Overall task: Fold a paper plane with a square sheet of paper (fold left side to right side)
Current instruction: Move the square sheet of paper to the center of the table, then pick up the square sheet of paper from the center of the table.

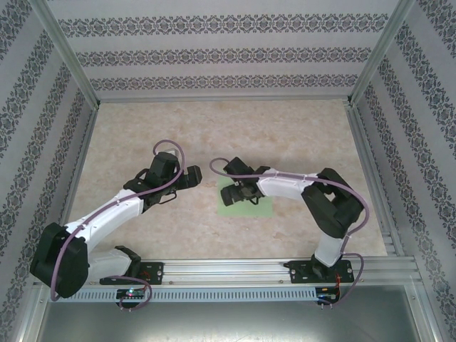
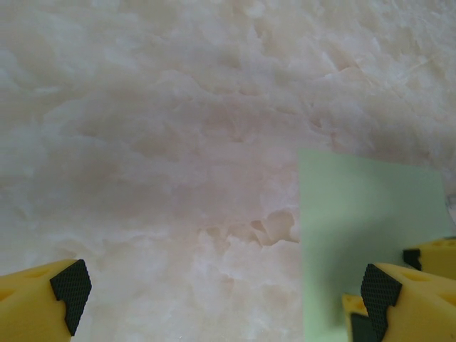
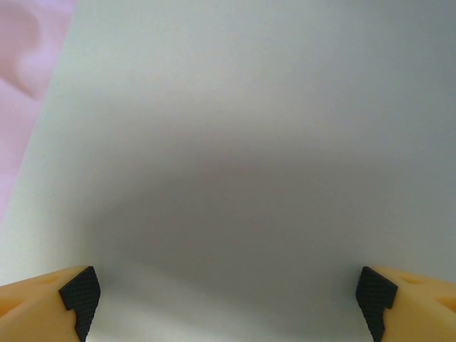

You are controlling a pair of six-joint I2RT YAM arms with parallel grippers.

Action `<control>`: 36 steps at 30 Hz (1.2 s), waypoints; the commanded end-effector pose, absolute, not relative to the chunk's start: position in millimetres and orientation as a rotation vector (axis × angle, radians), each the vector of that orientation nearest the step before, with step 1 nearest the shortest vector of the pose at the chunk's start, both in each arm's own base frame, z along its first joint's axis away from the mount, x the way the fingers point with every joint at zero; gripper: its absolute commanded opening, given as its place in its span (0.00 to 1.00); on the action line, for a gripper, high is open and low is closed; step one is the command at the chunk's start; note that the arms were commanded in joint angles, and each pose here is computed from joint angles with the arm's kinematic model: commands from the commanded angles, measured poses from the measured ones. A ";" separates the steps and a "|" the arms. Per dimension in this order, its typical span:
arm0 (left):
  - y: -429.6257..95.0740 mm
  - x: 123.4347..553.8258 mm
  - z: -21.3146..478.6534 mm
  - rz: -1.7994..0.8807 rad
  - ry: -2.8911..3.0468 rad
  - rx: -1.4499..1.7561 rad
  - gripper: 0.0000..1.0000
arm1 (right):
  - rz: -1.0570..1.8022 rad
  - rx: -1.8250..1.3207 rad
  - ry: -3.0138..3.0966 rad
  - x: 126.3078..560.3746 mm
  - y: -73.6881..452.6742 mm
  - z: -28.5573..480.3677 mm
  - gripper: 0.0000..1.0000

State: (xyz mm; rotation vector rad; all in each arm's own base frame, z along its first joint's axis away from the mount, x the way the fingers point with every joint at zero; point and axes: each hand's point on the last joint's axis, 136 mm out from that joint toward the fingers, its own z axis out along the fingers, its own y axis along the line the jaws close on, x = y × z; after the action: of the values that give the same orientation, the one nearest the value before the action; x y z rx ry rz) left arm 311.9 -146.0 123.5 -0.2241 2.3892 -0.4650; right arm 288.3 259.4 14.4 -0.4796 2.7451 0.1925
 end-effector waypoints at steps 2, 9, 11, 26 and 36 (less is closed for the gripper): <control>-144.7 309.4 136.6 -0.453 2.374 -0.223 1.00 | 0.268 -0.545 2.756 290.7 279.5 9.3 0.96; -172.7 310.5 134.7 -0.618 2.422 -0.186 0.90 | 0.417 -0.461 2.622 302.3 267.1 76.8 0.98; -184.7 311.8 130.1 -0.683 2.451 -0.176 0.84 | 0.452 -0.402 2.607 306.5 249.3 86.9 0.98; -283.1 288.2 66.2 -0.923 2.740 0.002 0.63 | 0.336 -0.249 2.718 361.5 184.7 47.8 0.98; -275.9 280.1 32.3 -0.725 2.850 -0.009 0.57 | 0.368 -0.272 2.776 354.6 193.3 26.7 0.98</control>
State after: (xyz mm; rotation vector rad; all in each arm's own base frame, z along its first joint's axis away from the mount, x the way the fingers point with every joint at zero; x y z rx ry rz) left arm 283.1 -278.4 37.6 -0.0107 2.8129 -0.8126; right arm 355.6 187.0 27.5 -0.2444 2.7667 0.3418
